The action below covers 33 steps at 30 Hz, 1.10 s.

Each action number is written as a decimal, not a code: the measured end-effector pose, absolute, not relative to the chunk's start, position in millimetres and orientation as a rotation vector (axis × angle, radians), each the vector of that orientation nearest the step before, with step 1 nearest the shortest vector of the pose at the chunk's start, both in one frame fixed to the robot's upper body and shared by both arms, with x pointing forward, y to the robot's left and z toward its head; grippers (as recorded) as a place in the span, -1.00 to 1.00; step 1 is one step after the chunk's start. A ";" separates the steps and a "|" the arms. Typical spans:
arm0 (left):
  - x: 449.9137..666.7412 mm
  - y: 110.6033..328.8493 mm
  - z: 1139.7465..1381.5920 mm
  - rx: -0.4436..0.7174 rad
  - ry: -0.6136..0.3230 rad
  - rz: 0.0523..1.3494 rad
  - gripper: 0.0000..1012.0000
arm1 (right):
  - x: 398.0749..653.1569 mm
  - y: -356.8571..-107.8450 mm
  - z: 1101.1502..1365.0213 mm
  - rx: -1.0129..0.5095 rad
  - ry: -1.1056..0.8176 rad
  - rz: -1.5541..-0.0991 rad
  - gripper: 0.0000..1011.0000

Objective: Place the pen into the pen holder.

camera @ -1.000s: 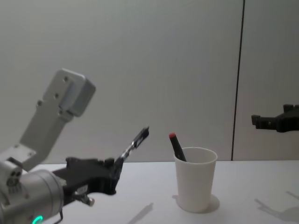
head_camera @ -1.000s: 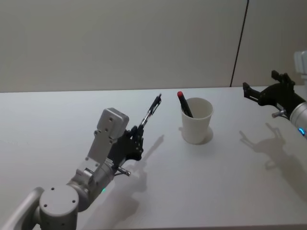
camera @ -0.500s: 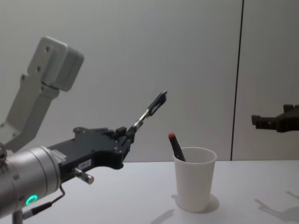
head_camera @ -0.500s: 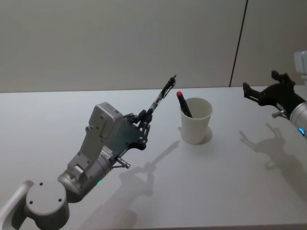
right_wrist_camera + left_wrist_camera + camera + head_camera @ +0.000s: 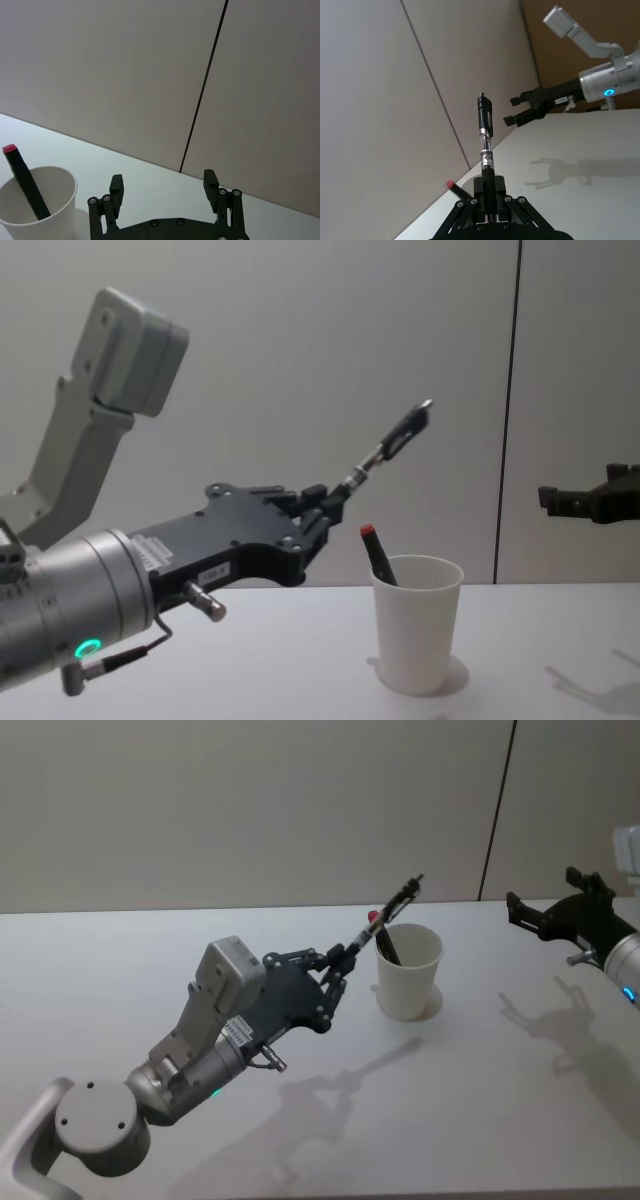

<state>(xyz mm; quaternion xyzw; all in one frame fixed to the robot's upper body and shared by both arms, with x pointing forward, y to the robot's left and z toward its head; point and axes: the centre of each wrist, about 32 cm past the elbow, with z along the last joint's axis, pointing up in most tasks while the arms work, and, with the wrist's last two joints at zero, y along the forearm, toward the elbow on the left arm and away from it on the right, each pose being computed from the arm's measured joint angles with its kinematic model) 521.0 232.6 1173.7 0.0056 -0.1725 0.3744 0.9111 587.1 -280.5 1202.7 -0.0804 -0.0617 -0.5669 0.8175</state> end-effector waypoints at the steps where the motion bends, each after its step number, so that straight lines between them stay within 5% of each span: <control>1: 521.8 232.3 1173.8 0.010 -0.359 0.763 -0.74 | 587.1 -280.5 1202.7 -0.171 -0.132 -1.208 0.98; 33: 536.3 192.9 1168.4 0.036 -0.375 0.575 -0.74 | 587.1 -280.5 1202.7 -0.171 -0.131 -1.208 0.98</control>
